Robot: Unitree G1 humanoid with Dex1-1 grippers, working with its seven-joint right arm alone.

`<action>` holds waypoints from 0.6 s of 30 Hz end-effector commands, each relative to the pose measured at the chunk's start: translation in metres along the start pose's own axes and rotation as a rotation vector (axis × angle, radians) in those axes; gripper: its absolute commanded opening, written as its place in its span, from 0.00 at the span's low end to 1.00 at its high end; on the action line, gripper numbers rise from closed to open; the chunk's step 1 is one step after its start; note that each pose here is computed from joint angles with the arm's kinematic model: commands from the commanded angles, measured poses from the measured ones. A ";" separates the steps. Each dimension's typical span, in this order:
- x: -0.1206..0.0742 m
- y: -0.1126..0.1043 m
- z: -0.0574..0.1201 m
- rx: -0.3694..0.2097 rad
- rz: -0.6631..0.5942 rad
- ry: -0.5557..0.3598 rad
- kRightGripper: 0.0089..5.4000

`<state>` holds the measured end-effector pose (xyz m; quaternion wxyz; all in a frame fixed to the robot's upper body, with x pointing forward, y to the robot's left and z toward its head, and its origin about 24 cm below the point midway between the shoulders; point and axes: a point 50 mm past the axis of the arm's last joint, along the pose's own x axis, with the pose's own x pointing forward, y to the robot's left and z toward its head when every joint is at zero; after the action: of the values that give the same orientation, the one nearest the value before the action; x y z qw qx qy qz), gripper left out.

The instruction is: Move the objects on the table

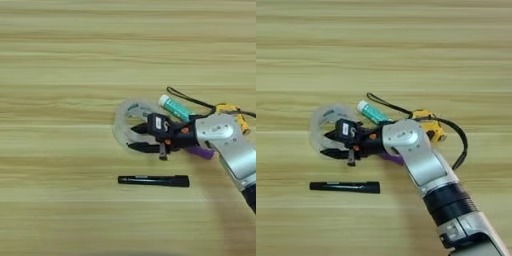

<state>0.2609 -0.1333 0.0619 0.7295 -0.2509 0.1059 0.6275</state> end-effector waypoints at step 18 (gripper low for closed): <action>-0.020 0.002 0.024 -0.137 0.035 -0.025 0.28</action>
<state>0.2421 -0.1387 0.0662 0.6946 -0.2594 0.1112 0.6617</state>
